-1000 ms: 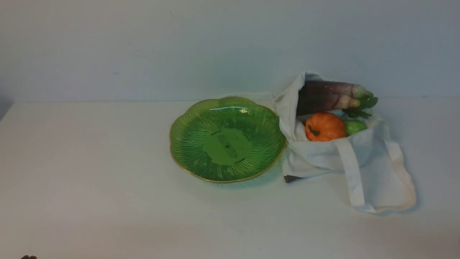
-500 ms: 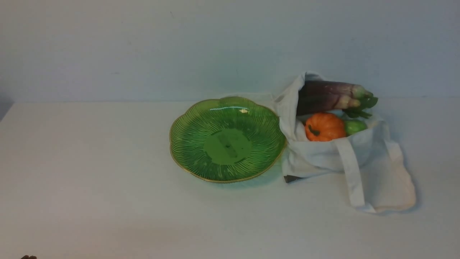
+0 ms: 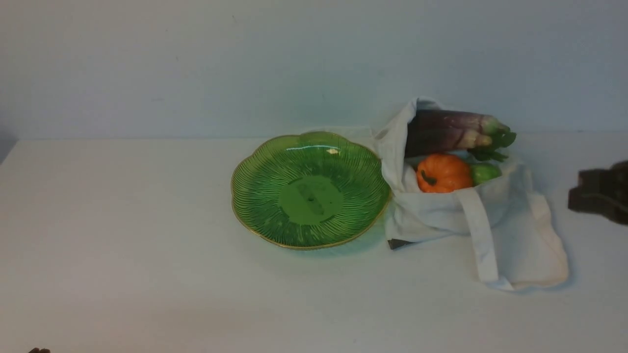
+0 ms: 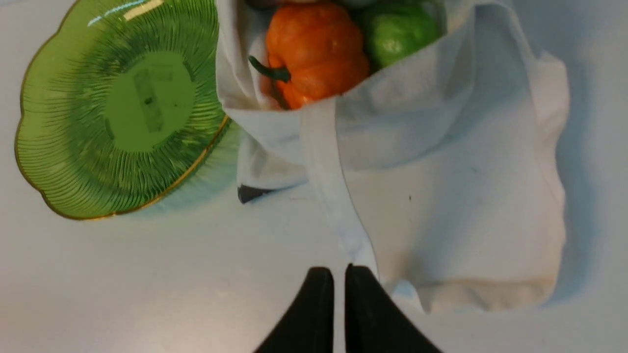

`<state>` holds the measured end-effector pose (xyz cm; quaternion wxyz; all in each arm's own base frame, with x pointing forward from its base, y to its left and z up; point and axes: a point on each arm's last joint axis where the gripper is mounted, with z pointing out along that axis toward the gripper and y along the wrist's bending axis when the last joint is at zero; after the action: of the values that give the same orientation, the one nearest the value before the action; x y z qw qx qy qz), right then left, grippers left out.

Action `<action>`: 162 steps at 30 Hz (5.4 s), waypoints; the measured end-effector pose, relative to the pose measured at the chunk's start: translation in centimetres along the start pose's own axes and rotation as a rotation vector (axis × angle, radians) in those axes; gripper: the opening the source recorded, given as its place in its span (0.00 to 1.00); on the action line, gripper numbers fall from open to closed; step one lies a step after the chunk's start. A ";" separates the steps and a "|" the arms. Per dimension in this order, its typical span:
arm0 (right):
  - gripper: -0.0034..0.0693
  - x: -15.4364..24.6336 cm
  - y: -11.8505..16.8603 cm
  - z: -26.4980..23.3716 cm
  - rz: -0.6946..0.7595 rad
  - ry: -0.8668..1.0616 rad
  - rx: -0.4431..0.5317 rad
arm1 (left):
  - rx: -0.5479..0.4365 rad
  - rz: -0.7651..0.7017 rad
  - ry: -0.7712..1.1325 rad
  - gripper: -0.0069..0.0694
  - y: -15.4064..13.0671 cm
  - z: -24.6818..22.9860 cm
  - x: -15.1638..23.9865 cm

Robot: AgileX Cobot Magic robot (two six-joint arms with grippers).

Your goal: Take vegetables from cloth bag on white table place on plate.

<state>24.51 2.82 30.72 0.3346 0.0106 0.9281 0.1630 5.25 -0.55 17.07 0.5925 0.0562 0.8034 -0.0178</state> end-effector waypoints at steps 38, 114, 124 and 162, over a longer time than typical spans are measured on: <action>0.37 -10.5 1.7 11.3 -0.241 0.213 0.001 | 0.000 0.000 0.000 0.08 0.0 0.0 0.0; 0.03 1.4 9.1 -19.9 -0.641 -0.321 -0.096 | 0.000 0.000 0.000 0.08 0.0 0.0 0.0; 0.03 11.1 4.8 -10.8 -0.471 -0.646 -0.294 | 0.000 0.000 0.000 0.08 0.0 0.0 0.0; 0.03 18.5 -1.1 -5.2 -0.468 -0.708 -0.072 | 0.000 0.000 0.000 0.08 0.0 0.0 0.0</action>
<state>6.98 2.68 22.69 0.6609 -0.1566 0.7270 0.1014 5.25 -0.55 17.07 0.5925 0.0562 0.8034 -0.0178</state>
